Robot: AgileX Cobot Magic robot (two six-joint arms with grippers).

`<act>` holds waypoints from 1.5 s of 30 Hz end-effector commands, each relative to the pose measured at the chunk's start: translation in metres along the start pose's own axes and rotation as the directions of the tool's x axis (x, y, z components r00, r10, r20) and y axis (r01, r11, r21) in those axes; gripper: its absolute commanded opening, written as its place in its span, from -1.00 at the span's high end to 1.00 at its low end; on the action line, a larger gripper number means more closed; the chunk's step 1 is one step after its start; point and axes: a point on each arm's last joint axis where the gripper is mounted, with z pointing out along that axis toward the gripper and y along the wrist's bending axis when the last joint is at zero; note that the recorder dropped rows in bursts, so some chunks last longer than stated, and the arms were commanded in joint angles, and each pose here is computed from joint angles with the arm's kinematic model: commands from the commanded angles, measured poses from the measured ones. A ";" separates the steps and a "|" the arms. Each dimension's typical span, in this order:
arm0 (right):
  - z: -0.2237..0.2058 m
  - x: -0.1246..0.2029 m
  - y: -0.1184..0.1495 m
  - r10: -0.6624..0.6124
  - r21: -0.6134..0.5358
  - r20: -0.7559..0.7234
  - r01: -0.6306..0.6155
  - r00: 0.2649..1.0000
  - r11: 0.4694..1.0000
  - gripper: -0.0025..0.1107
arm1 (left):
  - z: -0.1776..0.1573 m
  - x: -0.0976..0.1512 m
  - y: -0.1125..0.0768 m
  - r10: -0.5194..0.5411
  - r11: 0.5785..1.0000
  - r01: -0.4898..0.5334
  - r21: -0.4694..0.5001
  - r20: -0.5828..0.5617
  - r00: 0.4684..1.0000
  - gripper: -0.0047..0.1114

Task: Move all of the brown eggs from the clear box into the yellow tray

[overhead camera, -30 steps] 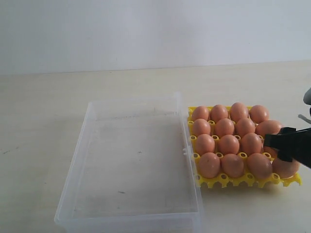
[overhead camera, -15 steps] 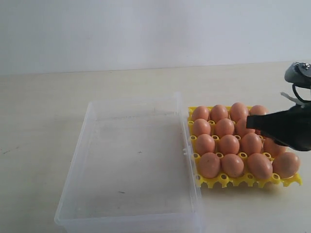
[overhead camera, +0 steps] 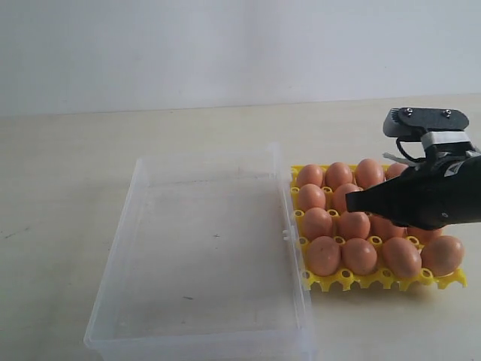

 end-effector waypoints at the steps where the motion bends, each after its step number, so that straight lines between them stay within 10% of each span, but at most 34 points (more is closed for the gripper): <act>1: -0.001 -0.005 -0.014 0.000 0.035 0.008 -0.001 1.000 0.999 0.96 | 0.000 -0.002 0.000 -0.001 1.000 0.001 0.004 0.013 1.000 0.92; 18: -0.024 -0.005 -0.027 0.036 0.059 0.001 -0.036 0.999 0.998 0.23 | 0.000 -0.002 0.000 -0.001 1.000 0.001 0.004 0.013 1.000 0.92; 24: -0.043 -0.009 -0.036 0.049 0.080 0.042 -0.053 0.998 0.995 0.28 | 0.000 -0.002 0.000 -0.001 1.000 0.001 0.004 0.013 1.000 0.92; 31: -0.052 0.007 -0.056 0.105 0.137 0.029 -0.108 0.994 0.985 0.96 | 0.000 -0.002 0.000 -0.001 1.000 0.001 0.004 0.013 1.000 0.92; 45: -0.041 0.023 -0.076 0.191 0.208 0.044 -0.196 0.981 0.958 0.96 | 0.000 -0.002 0.000 -0.001 1.000 0.001 0.004 0.013 1.000 0.92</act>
